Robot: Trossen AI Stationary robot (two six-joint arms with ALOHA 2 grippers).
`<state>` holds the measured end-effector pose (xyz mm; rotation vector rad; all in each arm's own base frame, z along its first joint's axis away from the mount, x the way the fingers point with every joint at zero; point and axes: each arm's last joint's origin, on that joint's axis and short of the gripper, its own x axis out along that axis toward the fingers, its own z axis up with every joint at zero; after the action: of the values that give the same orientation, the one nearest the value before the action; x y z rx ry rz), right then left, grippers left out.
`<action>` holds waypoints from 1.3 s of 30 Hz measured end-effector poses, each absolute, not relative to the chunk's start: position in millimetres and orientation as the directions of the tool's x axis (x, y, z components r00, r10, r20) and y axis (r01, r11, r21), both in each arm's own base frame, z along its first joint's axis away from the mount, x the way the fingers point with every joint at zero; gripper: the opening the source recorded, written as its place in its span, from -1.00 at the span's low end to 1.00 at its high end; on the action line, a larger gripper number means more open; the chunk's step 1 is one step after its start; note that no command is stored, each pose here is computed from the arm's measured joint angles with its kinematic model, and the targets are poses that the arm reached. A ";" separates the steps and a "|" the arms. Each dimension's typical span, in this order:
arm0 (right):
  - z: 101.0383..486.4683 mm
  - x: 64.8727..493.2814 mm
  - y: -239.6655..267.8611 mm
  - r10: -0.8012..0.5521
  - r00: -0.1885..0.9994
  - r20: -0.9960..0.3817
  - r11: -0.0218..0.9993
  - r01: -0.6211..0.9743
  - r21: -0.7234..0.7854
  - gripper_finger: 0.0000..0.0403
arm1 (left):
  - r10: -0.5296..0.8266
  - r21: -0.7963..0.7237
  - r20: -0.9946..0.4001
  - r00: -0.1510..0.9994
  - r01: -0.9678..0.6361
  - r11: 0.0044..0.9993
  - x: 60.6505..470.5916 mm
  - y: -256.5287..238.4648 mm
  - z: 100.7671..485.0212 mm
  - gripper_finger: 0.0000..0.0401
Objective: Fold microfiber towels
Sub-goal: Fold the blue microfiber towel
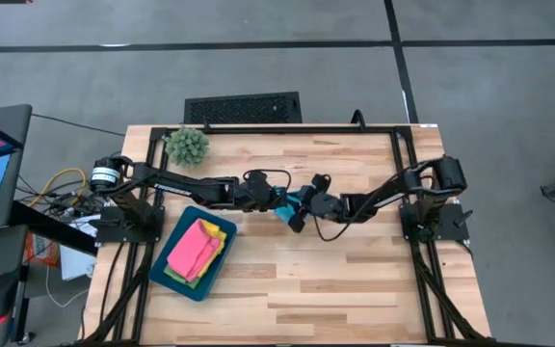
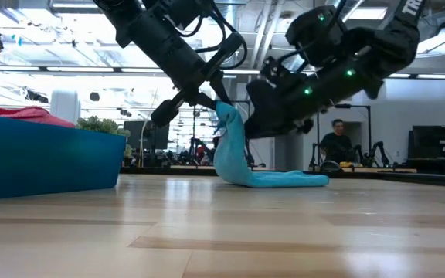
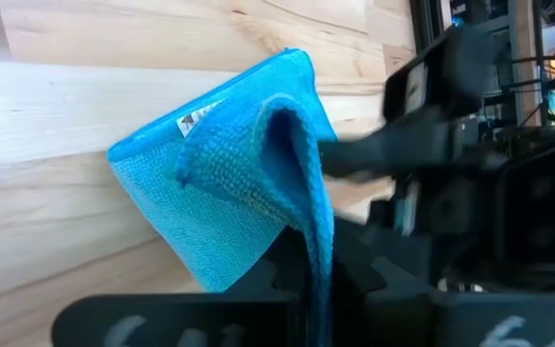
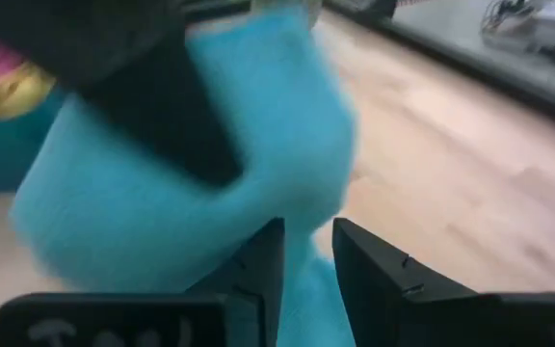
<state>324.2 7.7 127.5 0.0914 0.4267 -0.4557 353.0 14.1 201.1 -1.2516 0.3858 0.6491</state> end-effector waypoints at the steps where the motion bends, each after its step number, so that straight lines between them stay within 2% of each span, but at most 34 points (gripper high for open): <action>1: 124.0 324.1 11.6 -0.398 0.810 -0.430 0.898 0.441 0.000 -0.42 | 0.240 -0.745 -0.601 0.762 -0.643 0.177 353.0 14.1 201.1 -0.99; 7: 86.2 318.5 41.2 -0.358 0.759 -0.544 0.898 0.439 0.021 -0.42 | 0.222 -0.739 -0.603 0.766 -0.641 0.205 353.1 13.4 201.0 -0.99; 16: 64.1 320.4 59.2 -0.378 0.768 -0.517 0.887 0.461 0.037 -0.42 | 0.213 -0.743 -0.601 0.770 -0.637 0.208 353.4 12.9 201.3 -0.99; 21: 79.8 320.5 61.0 -0.343 0.779 -0.525 0.899 0.433 0.056 -0.42 | 0.198 -0.749 -0.598 0.777 -0.629 0.209 353.9 12.5 201.8 -0.99; 26: 129.5 307.3 55.9 -0.412 0.756 -0.508 0.876 0.483 0.009 -0.42 | 0.185 -0.750 -0.597 0.781 -0.625 0.217 354.1 12.1 201.9 -0.99; 30: 152.5 287.6 48.8 -0.438 0.716 -0.543 0.866 0.497 -0.043 -0.42 | 0.198 -0.745 -0.596 0.778 -0.628 0.224 354.0 12.6 201.9 -0.99; 34: 151.0 261.9 42.4 -0.461 0.618 -0.637 0.839 0.537 -0.087 -0.42 | 0.199 -0.745 -0.596 0.778 -0.628 0.224 354.0 12.0 202.0 -0.99; 39: 135.1 230.4 35.4 -0.476 0.551 -0.686 0.788 0.613 -0.054 -0.42 | 0.193 -0.749 -0.595 0.780 -0.626 0.217 355.2 7.0 200.2 -0.99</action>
<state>230.4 35.4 135.1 0.2004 0.7468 -0.6490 355.2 7.0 200.2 -1.2301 0.4182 0.5898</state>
